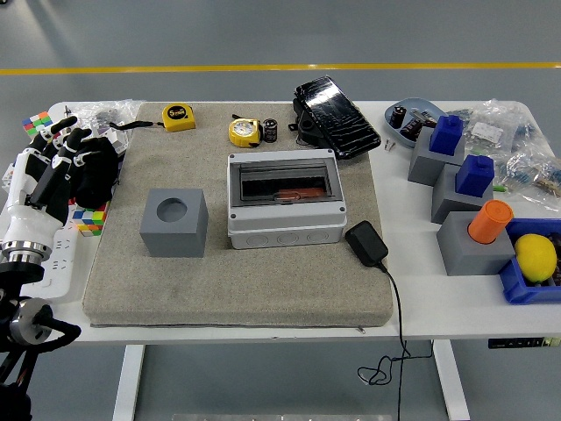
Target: Fetch the battery,place it into the box,close the lid of the box
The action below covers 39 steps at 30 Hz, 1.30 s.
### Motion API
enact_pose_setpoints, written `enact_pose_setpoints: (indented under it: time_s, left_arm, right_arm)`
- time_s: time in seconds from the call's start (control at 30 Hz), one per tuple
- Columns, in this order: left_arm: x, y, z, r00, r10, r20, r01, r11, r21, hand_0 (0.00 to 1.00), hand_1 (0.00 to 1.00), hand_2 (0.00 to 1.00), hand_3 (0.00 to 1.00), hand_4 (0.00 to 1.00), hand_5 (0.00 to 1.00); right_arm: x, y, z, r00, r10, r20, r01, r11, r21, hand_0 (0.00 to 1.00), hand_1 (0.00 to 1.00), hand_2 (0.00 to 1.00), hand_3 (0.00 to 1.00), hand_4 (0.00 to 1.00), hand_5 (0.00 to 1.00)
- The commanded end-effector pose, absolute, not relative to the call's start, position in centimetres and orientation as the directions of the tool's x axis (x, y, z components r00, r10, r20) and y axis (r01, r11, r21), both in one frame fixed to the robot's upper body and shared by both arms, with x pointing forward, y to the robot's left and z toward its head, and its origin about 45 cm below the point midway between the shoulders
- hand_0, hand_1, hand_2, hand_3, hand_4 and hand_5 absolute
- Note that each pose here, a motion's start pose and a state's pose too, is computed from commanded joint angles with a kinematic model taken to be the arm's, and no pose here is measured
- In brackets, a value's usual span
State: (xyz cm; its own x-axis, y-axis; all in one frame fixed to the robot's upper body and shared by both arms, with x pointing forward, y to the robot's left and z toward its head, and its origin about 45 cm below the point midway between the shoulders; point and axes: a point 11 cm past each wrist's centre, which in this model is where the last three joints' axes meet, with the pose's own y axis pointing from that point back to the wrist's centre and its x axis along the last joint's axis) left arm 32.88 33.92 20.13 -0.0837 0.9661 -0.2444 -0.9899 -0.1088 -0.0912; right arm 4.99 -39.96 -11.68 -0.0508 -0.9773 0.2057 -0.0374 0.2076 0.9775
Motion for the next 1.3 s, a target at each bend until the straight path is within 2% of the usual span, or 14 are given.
enact_pose_setpoints:
  time_s: [0.57,0.97,1.13,1.3]
  left_arm:
    - [32.4,34.2,19.8,-0.084,0.971,-0.224,-0.992,-0.103,-0.075,0.443,0.562,0.558,0.627,0.998,0.345]
    - [29.2,35.5,14.4,-0.141,0.972,-0.186,-0.988,-0.126,0.09,0.444,0.562,0.559,0.626,0.998,0.345]
    - [29.4,35.5,14.3,-0.14,0.974,-0.177,-0.988,-0.125,0.092,0.443,0.562,0.558,0.626,0.998,0.347]
    - [30.2,34.5,15.1,-0.123,0.972,-0.199,-0.992,-0.112,0.065,0.442,0.562,0.558,0.627,0.998,0.349]
  right_arm:
    - [4.1,-39.5,-11.9,-0.05,-0.979,0.198,-0.021,0.2,0.98,0.611,0.658,0.683,0.587,0.984,0.555]
    - [-2.1,-40.6,-11.9,-0.036,-0.974,0.226,0.103,0.221,0.97,0.61,0.66,0.682,0.587,0.984,0.555]
    - [-1.2,-40.2,-12.0,-0.104,-0.968,0.227,0.084,0.219,0.972,0.612,0.66,0.682,0.587,0.984,0.556]
    - [0.5,-39.9,-12.1,-0.088,-0.972,0.216,0.059,0.211,0.976,0.611,0.66,0.682,0.586,0.983,0.557]
